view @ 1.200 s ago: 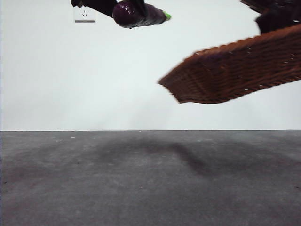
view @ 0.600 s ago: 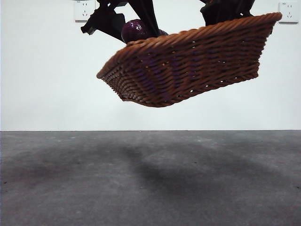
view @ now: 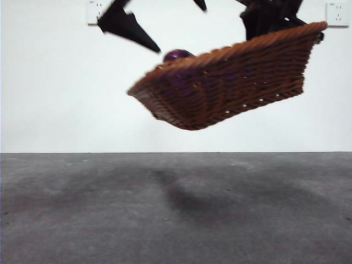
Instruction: Help me put the vegetables on the table into the basket
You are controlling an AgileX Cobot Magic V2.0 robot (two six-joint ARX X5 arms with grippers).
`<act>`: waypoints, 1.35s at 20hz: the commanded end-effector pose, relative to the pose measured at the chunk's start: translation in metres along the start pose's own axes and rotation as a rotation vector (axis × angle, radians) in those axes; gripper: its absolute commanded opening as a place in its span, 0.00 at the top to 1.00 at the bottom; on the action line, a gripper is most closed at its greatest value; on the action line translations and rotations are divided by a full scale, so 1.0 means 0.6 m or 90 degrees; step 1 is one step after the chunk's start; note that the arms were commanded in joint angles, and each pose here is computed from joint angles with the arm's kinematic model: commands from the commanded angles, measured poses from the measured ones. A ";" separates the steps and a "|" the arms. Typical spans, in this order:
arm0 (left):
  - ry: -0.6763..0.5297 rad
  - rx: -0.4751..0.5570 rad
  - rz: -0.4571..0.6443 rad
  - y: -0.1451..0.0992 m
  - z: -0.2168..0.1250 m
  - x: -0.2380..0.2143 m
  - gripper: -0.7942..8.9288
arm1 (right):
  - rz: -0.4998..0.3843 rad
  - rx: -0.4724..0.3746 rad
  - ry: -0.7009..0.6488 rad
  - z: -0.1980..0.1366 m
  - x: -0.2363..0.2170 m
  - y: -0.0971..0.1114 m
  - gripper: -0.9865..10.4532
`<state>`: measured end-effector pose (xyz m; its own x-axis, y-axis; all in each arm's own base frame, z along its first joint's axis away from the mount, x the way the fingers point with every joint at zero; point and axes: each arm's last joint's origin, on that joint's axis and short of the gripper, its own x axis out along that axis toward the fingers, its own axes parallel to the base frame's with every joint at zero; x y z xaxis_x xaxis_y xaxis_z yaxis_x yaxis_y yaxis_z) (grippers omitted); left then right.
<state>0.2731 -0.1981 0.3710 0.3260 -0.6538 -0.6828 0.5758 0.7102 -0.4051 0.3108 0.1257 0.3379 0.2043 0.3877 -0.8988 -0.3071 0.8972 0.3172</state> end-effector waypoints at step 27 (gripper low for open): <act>-0.168 0.140 0.088 -0.090 -0.227 -0.392 0.92 | 0.053 0.157 0.012 0.070 0.202 -0.315 0.61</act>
<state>0.0617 -0.0464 0.4719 0.5794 -0.6222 -0.5266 0.6538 0.7405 -0.1556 0.4308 0.0104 0.1893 0.1845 0.4583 -0.8695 -0.1090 0.8887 0.4453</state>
